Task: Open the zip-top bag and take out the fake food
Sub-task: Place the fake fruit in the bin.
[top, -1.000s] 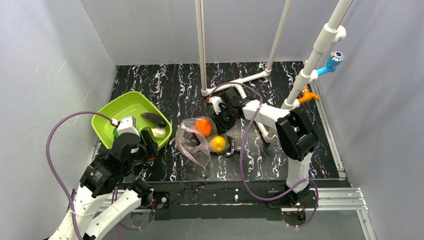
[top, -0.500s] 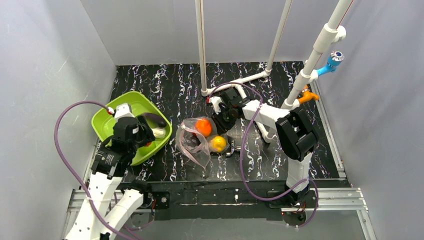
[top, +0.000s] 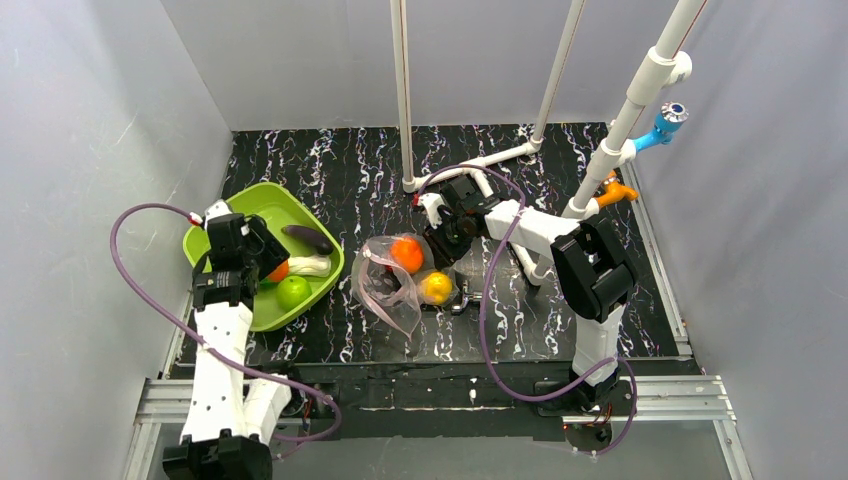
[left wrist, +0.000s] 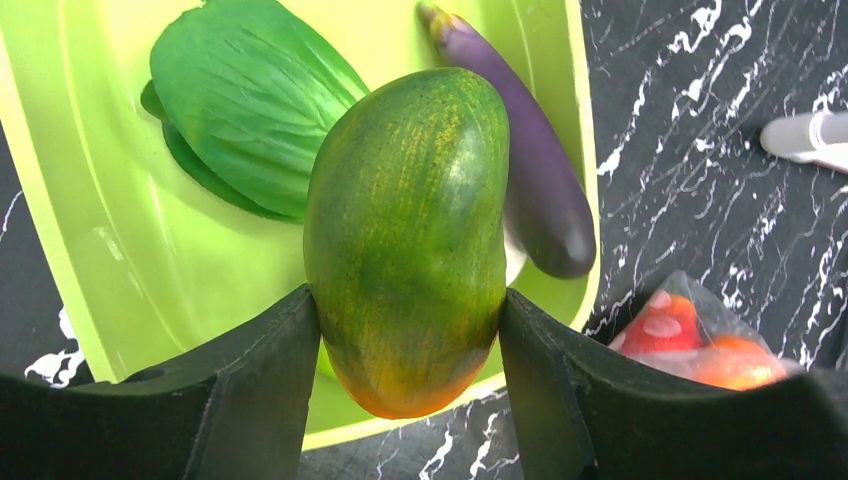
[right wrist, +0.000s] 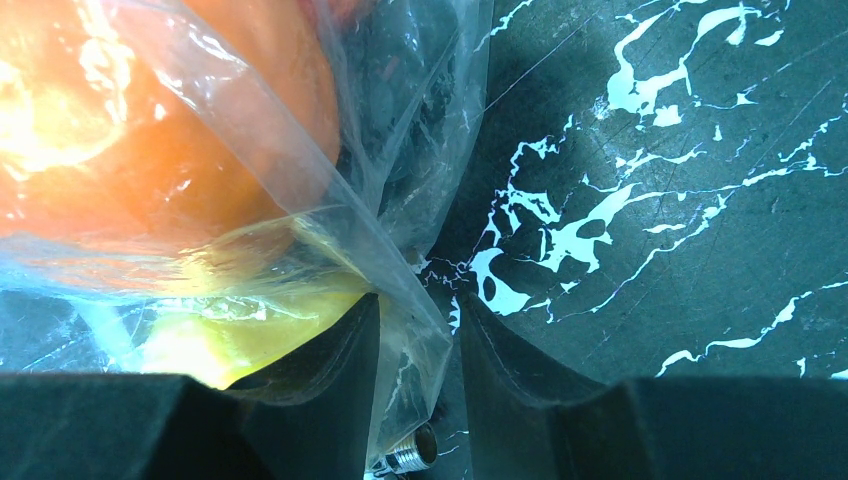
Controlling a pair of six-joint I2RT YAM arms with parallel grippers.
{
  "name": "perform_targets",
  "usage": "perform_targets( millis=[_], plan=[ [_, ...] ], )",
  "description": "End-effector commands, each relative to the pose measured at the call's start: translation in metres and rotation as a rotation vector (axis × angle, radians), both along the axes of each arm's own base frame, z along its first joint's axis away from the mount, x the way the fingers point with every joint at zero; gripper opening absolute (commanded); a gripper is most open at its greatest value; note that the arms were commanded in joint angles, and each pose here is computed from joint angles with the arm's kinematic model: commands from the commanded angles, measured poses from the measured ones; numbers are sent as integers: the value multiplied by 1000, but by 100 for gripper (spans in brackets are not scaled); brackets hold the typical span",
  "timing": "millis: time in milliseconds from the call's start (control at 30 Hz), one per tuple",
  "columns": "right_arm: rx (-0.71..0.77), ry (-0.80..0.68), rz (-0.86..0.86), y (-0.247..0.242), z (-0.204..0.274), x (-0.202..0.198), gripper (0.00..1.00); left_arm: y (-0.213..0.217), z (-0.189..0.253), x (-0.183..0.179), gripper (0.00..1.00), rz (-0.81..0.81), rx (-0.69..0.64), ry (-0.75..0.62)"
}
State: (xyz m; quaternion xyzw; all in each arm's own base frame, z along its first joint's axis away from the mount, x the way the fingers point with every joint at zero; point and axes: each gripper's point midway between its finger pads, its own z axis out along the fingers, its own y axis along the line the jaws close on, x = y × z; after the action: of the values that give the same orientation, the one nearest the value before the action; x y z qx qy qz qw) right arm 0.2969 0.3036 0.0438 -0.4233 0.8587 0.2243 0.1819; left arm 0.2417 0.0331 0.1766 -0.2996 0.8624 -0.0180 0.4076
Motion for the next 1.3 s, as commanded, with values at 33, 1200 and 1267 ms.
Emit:
perform_targets(
  millis=[33, 1200, 1267],
  plan=[
    [-34, 8, 11, -6, -3, -1, 42, 16, -1, 19, 0, 43, -2, -20],
    [-9, 29, 36, -2, 2, -6, 45, -69, 24, 25, 94, -330, -404, -125],
    [-1, 32, 43, 0, 4, -7, 46, -88, 27, 10, 91, -387, -456, -146]
  ],
)
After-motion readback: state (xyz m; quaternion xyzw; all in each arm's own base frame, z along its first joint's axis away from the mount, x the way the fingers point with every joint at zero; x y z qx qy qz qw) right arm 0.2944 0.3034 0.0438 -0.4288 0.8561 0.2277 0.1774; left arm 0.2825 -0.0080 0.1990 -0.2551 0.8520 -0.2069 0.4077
